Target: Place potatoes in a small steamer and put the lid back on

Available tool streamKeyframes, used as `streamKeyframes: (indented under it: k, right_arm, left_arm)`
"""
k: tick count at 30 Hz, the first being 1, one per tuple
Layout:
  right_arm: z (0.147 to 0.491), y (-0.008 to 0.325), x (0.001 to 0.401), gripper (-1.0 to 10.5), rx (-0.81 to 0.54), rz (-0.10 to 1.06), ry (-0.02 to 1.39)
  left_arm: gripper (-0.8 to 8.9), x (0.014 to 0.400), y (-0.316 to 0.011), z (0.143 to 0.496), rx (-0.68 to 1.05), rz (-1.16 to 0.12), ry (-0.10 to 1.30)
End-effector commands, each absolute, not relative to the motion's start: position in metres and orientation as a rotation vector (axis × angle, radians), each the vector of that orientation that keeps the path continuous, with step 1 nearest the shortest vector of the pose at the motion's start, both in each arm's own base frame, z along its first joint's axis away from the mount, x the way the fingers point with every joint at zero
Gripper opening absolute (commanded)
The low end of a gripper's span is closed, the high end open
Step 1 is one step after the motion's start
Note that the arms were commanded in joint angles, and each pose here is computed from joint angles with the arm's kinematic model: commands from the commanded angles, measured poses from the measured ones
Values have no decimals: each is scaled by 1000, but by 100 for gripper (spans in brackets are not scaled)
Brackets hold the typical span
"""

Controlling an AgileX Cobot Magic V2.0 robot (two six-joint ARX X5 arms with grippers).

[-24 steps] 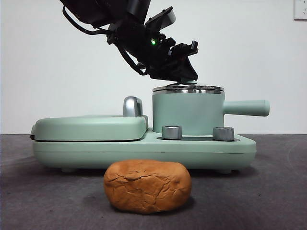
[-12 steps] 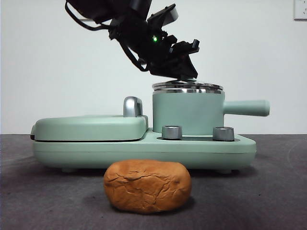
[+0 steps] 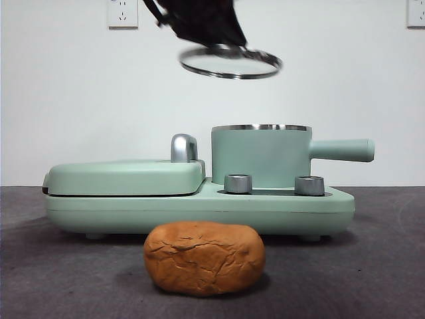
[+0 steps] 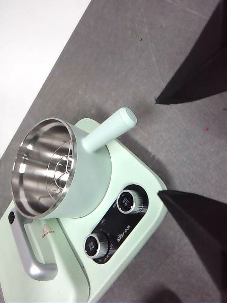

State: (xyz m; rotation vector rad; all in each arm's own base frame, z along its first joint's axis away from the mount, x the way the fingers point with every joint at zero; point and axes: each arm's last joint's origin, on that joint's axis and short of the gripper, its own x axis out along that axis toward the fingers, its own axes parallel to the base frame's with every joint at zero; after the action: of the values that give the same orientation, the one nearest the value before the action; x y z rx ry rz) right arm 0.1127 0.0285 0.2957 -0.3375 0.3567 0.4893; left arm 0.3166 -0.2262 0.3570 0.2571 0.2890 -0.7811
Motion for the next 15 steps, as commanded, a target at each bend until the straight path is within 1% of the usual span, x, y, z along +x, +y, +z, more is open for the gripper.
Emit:
streamKeyframes:
  k: [1, 4, 7, 11, 15]
  right_arm:
    - [302, 30, 112, 286, -323, 498, 333]
    - [303, 33, 111, 287, -326, 531, 327]
    - [303, 38, 110, 287, -326, 607, 314]
    - [301, 47, 110, 288, -338, 709, 317]
    - [295, 59, 116, 289, -360, 790, 355]
  left_arm:
    - [10, 305, -212, 373, 273, -773, 347]
    - [11, 293, -192, 379, 283, -749, 426]
    - [12, 283, -174, 384, 275, -717, 469]
    - [12, 271, -149, 386, 231, -660, 455]
    - [12, 253, -127, 381, 211, -590, 457]
